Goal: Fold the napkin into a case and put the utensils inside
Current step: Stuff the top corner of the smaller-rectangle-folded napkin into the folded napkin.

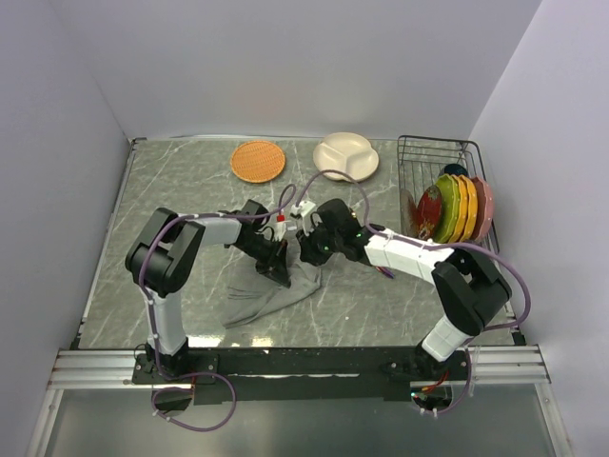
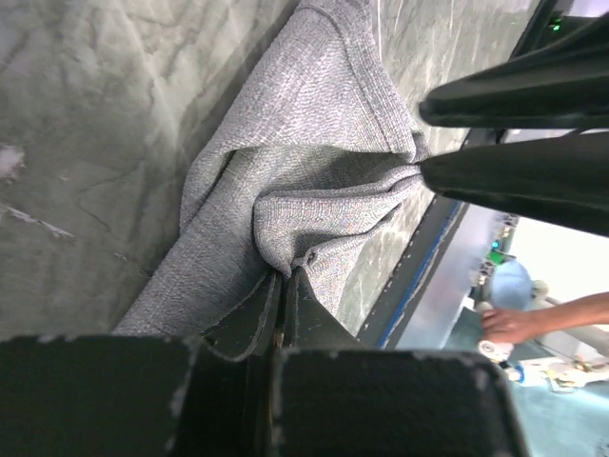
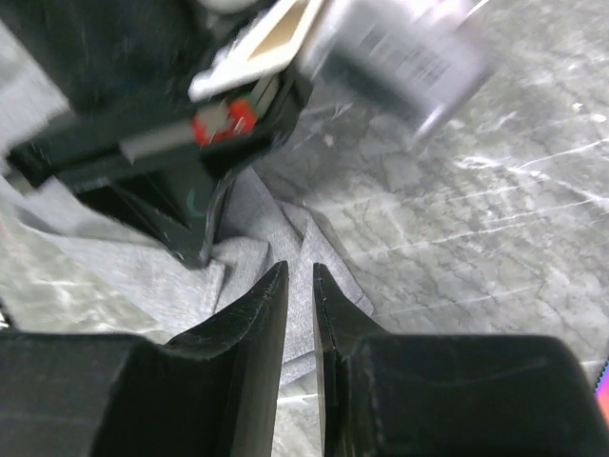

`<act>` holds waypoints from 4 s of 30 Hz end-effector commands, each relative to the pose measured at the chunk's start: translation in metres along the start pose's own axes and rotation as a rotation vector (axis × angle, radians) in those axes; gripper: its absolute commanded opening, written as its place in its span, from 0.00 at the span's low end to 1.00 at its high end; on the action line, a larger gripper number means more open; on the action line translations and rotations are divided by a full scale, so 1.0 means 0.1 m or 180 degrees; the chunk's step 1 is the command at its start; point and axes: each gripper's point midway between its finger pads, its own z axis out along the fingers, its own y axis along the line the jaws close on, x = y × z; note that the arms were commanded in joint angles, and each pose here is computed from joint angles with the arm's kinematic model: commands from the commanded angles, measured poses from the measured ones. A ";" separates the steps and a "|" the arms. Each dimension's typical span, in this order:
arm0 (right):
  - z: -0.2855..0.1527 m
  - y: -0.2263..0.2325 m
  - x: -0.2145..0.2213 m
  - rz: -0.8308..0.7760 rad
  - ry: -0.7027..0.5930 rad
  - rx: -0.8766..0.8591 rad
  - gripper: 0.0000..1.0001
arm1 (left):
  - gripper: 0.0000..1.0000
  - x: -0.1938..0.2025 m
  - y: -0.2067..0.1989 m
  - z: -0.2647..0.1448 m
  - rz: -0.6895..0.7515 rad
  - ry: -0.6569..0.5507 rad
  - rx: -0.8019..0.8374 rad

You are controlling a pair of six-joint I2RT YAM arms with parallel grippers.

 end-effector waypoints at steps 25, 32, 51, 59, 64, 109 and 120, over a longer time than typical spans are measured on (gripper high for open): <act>0.23 0.03 0.30 -0.0575 0.0608 0.0400 0.40 | 0.01 -0.09 0.04 0.04 -0.0156 0.0000 0.0065; 0.19 -0.07 0.31 -0.0596 0.0693 0.0625 0.39 | 0.01 -0.09 0.04 0.04 -0.0152 -0.0003 0.0060; 0.05 0.10 -0.03 -0.0724 0.0258 0.0413 0.00 | 0.01 -0.34 -0.12 -0.06 -0.0081 -0.0138 0.0130; 0.04 0.12 0.02 -0.0805 0.0294 0.0364 0.00 | 0.01 -0.51 -0.23 -0.07 -0.0005 -0.0231 0.0268; 0.07 0.10 0.05 -0.0826 0.0321 0.0366 0.00 | 0.01 -0.59 -0.24 -0.06 -0.0024 -0.0242 0.0286; 0.39 -0.20 0.29 -0.0709 0.0956 0.0476 0.00 | 0.04 -0.95 0.07 0.00 -0.0670 -0.0261 0.0600; 0.41 -0.32 0.48 -0.0458 0.1292 0.0531 0.00 | 0.20 -0.98 -0.04 -0.39 -0.0678 -0.0456 0.0742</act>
